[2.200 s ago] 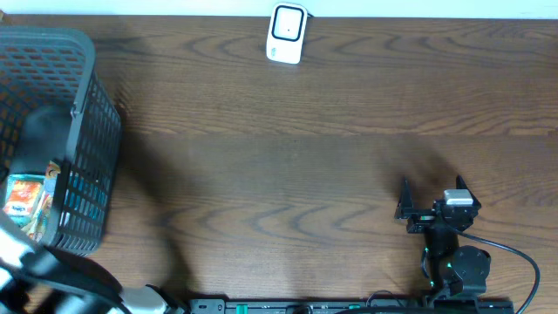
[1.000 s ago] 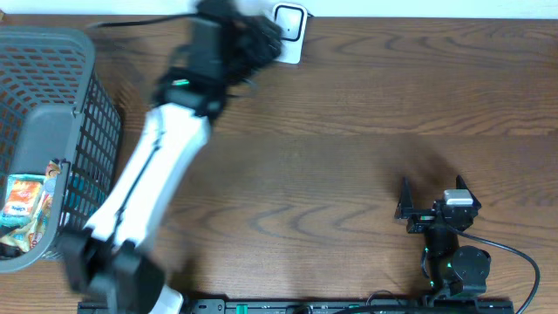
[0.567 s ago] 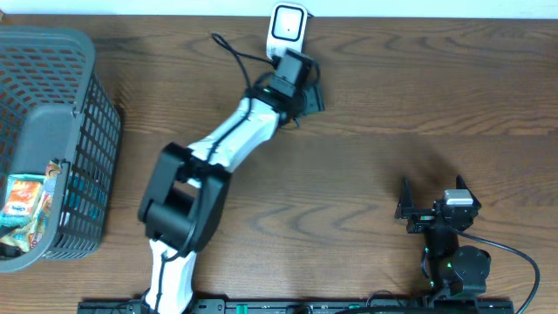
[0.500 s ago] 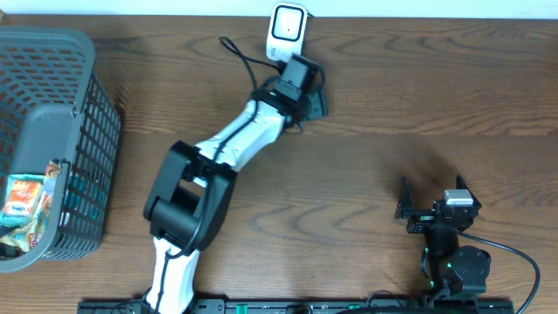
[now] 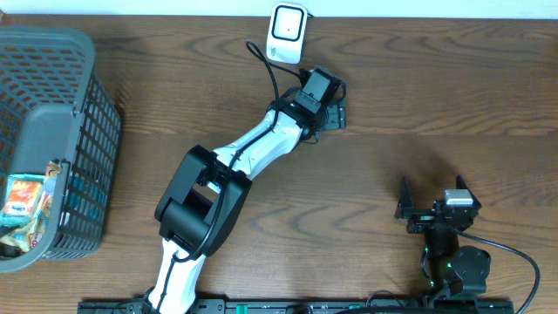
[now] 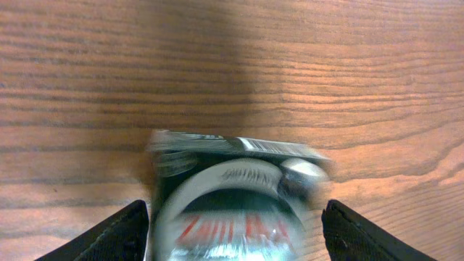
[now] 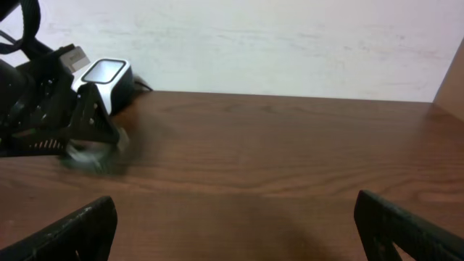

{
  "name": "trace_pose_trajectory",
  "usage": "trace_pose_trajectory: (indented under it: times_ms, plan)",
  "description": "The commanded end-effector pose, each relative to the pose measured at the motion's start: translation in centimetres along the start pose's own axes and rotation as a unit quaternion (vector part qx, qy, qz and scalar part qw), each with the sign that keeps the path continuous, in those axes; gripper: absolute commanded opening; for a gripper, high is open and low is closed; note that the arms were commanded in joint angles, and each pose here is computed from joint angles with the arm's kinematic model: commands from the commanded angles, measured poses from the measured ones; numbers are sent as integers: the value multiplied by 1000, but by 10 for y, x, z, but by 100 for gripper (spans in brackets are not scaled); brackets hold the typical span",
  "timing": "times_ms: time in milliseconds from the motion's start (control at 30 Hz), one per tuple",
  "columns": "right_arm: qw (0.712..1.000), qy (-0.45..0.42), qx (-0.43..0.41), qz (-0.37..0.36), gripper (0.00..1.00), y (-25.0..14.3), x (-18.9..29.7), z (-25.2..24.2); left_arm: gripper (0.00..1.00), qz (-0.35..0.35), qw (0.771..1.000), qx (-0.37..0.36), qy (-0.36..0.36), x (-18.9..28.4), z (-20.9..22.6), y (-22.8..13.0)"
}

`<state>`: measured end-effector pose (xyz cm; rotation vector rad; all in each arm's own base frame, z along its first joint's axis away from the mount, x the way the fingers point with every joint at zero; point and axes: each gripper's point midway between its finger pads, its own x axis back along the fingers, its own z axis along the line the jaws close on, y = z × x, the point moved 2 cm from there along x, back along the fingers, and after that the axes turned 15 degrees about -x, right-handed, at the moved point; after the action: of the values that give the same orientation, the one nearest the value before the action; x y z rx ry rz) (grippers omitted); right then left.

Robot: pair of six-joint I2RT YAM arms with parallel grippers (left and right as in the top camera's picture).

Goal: Scan the item barcode
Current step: 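Carry the box with the left gripper to the white scanner, then place the box on the table in front of the scanner, release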

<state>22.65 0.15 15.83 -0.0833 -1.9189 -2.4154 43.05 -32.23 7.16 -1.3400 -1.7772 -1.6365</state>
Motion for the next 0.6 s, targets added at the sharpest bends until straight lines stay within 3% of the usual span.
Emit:
trace_pose_trajectory:
  times_ms: [0,100,300,433,567]
  plan:
    - [1000,4,3,1,99,-1,0,2,78,0,1000,-9,16,-6,7,-2]
    - [1000,4,3,1,99,-1,0,2,87,-6,1000,-8,14,-5,6,1]
    - [1000,4,3,1,99,-1,0,2,87,-46,999,-2,3,27,3,29]
    - [1000,4,3,1,99,-1,0,2,87,-115,993,14,1,94,19,77]
    - [1000,4,3,1,99,-1,0,2,87,-207,978,14,18,189,54,123]
